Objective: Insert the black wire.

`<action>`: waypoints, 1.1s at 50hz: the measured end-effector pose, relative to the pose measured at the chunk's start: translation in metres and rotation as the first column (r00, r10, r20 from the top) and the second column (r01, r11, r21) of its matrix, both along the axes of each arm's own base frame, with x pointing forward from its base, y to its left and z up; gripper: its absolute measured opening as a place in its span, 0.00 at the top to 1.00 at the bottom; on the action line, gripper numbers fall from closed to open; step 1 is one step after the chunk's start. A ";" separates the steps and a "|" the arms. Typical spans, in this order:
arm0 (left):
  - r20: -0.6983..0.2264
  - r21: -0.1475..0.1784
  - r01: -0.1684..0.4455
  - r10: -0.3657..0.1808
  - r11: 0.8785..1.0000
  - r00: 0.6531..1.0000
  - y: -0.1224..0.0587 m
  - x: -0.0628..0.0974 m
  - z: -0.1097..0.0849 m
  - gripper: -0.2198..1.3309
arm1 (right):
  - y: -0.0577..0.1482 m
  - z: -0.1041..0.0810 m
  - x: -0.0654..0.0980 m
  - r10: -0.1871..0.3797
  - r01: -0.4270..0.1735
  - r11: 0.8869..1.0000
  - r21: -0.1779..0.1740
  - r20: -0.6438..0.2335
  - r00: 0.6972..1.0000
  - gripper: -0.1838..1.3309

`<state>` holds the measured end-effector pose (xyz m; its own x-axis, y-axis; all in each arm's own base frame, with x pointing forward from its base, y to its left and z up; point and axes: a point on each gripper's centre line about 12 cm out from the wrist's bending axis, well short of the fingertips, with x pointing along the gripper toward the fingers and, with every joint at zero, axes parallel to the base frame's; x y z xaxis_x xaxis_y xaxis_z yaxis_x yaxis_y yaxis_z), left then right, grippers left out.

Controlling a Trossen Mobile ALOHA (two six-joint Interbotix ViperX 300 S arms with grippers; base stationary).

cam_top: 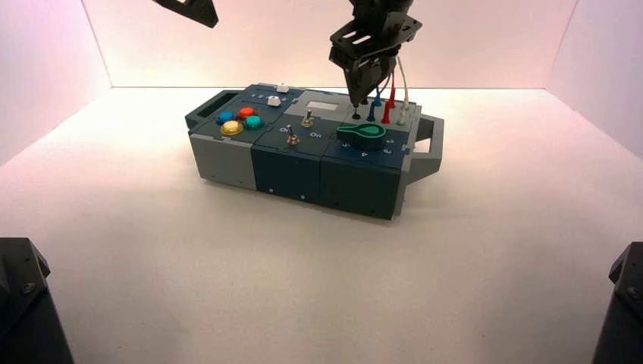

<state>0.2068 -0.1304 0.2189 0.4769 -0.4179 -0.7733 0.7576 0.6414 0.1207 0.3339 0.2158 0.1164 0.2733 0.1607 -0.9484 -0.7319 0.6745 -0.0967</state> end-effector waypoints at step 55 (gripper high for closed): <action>0.000 0.000 0.000 0.000 1.000 1.000 0.000 0.000 0.000 0.96 | -0.002 0.011 -0.001 -0.004 0.004 1.000 -0.001 -0.001 1.000 0.85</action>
<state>0.2068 -0.1304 0.2189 0.4769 -0.4179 -0.7733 0.7576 0.6414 0.1207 0.3324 0.2133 0.1270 0.2730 0.1585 -0.9489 -0.7295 0.6771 -0.0968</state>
